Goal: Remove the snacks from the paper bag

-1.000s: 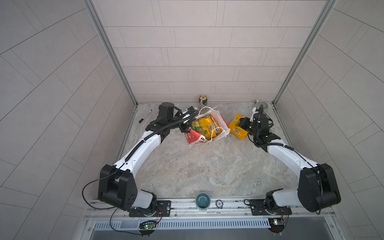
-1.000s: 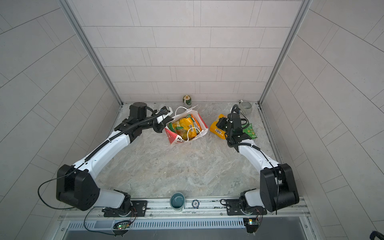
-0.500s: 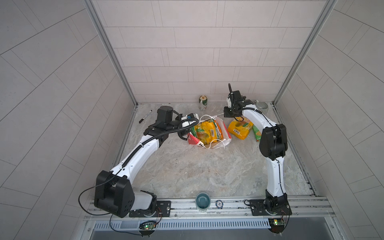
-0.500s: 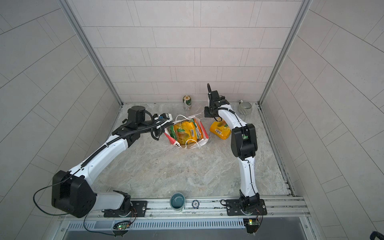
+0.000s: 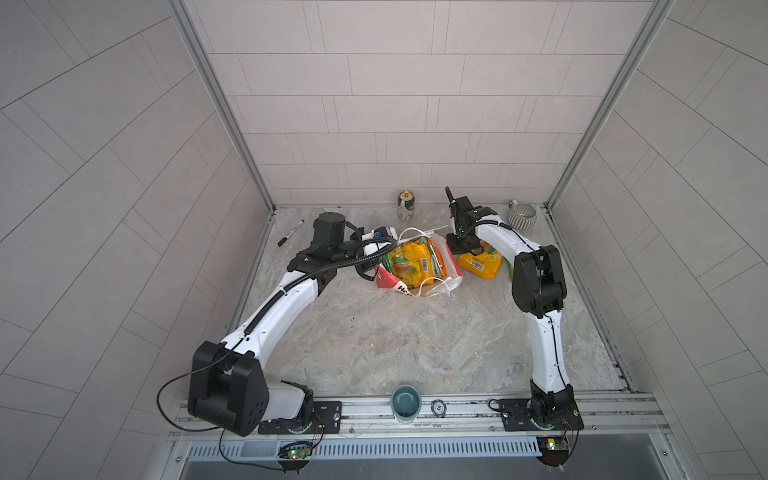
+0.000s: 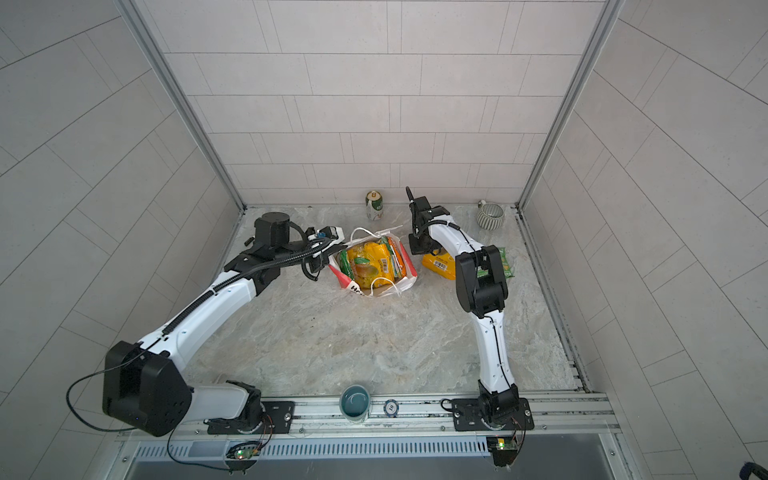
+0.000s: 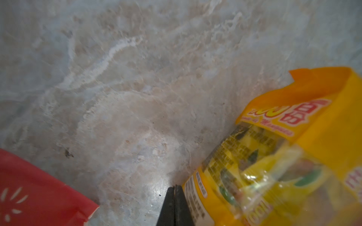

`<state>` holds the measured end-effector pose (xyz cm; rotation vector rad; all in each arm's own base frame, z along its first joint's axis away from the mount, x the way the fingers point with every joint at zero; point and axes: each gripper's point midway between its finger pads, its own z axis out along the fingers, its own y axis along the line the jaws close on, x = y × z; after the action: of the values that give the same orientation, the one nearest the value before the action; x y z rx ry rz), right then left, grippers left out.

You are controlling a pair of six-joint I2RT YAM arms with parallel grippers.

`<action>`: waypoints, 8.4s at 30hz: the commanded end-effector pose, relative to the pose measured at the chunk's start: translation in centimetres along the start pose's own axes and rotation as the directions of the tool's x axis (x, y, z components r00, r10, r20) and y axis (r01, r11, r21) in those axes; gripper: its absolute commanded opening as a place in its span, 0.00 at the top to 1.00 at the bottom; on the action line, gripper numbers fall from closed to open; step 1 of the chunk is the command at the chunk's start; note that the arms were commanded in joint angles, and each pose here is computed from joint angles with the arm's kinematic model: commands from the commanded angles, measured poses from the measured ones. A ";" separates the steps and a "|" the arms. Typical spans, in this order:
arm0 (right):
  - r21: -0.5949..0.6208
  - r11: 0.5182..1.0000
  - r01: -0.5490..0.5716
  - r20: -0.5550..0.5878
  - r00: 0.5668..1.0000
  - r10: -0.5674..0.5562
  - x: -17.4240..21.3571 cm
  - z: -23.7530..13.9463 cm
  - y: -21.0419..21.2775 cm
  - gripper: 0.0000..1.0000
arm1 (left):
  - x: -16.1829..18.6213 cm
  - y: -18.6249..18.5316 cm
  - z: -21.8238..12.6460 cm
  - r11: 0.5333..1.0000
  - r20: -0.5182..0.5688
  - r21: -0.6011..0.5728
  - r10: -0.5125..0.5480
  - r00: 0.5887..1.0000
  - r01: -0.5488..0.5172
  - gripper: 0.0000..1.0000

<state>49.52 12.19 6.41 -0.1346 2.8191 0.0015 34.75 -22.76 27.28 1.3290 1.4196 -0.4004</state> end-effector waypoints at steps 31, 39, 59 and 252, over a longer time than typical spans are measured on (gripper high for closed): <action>0.009 0.993 -0.115 0.091 0.989 0.114 2.1 -3.2 0.4 1.00 | -0.7 0.1 -0.5 1.000 0.030 -0.018 -0.009 1.000 0.009 1.00; 0.097 0.976 -0.197 0.115 0.976 0.186 1.5 -1.0 -2.0 1.00 | -0.7 0.1 -0.4 1.000 0.029 -0.016 -0.013 0.999 0.014 1.00; -0.042 0.962 -0.271 0.223 0.936 0.273 1.5 -7.9 -2.8 1.00 | -1.4 -0.2 -0.6 1.000 0.046 0.000 -0.013 0.999 0.013 1.00; -0.217 0.943 0.253 0.656 0.753 -0.051 7.4 -13.9 17.2 0.79 | -3.5 -1.6 0.8 0.999 0.006 0.015 -0.028 1.000 0.028 1.00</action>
<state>35.88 29.44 17.41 -0.4105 2.0540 0.4341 33.59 -24.82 27.06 1.3104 1.5354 -0.4186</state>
